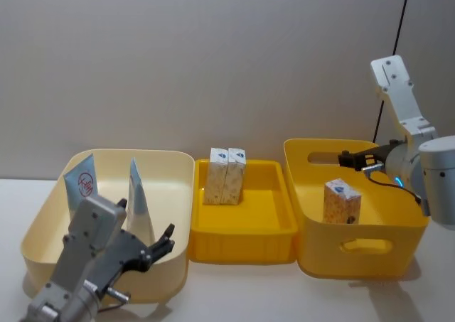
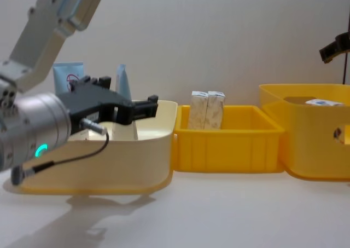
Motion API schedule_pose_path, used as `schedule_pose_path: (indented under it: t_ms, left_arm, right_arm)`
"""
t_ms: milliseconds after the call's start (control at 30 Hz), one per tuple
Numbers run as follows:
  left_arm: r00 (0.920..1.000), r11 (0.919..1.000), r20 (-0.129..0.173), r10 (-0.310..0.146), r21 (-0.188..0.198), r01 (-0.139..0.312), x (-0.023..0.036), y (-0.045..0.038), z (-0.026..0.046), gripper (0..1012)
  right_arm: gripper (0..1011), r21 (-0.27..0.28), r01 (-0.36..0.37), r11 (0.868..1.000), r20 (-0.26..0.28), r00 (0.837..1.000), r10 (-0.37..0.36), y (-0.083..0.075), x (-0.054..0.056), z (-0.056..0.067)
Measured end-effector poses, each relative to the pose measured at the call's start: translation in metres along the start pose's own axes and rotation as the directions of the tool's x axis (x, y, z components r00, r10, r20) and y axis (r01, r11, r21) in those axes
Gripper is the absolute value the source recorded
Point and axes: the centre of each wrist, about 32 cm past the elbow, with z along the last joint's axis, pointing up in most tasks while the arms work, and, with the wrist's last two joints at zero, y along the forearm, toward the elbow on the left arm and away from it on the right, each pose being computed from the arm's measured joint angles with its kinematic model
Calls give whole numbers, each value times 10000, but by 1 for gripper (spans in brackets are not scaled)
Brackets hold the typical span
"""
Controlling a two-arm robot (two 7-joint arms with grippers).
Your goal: Bimanual collaborative sorting of washing and personal care products
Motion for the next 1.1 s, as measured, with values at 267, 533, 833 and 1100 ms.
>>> schedule_pose_path:
  t_ms: [267, 533, 833, 1100]
  left_arm:
    - [9992, 9998, 389, 68, 199, -76, 88, -160, 103, 1003]
    - [9992, 9988, 377, 140, 462, -157, 151, -287, 113, 1003]
    - [9989, 9969, -77, 466, 645, -460, 221, -371, 45, 1003]
    - [9936, 9949, -748, 844, 611, -799, 270, -459, -44, 1003]
  right_arm:
    - [1001, -86, -54, 9999, 3, 10000, 55, 5, -1, -7]
    - [1001, -115, -65, 9999, 5, 10000, 65, 7, 1, -10]
    - [1001, -138, -73, 9999, 5, 10000, 73, 9, 2, -12]
    - [1001, -146, -78, 9999, 4, 10000, 79, 9, 2, -12]
